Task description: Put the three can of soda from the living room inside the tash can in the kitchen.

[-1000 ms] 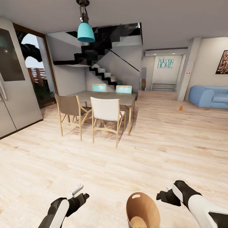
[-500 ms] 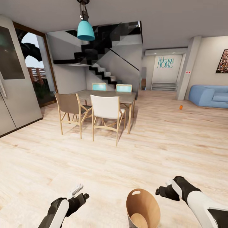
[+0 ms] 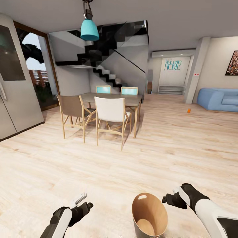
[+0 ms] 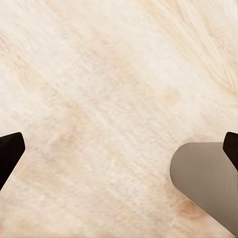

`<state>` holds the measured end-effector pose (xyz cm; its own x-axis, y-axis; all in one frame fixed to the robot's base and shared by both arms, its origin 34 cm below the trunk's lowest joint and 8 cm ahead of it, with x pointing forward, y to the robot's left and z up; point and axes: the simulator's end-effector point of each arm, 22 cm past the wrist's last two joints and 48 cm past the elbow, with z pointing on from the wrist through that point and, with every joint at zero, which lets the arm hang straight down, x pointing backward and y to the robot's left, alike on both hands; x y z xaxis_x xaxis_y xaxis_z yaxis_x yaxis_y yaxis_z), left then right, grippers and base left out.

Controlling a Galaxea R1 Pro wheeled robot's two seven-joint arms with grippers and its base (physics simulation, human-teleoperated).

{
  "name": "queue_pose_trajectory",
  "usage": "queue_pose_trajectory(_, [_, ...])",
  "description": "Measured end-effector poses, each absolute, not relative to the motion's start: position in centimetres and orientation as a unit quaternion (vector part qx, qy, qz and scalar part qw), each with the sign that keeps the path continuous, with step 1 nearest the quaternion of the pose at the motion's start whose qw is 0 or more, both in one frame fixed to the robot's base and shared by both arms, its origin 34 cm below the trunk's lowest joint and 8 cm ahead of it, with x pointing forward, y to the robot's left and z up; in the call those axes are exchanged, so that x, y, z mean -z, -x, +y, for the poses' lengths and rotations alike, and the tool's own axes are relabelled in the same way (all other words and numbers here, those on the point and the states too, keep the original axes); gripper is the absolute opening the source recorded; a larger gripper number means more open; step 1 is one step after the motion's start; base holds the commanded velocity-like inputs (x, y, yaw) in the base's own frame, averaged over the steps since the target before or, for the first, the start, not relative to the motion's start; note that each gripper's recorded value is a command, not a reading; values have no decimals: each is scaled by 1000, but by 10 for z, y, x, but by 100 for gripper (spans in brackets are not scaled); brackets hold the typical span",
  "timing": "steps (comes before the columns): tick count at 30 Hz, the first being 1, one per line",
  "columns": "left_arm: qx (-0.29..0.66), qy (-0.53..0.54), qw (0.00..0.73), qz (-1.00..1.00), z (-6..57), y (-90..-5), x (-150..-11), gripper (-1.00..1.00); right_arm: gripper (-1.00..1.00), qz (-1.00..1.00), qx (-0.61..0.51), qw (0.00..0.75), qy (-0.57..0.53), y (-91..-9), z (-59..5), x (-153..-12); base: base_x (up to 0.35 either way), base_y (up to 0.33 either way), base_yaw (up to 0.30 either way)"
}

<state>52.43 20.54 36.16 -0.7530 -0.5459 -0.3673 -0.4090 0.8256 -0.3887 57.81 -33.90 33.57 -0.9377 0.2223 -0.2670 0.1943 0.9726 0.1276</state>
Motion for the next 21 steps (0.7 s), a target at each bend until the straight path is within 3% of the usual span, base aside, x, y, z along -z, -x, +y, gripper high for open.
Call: queue_pose_trajectory(21, [134, 263, 203, 933, 205, -509, -320, 100, 100, 988, -46, 105, -107, -562, -338, -291, 0, 0, 0])
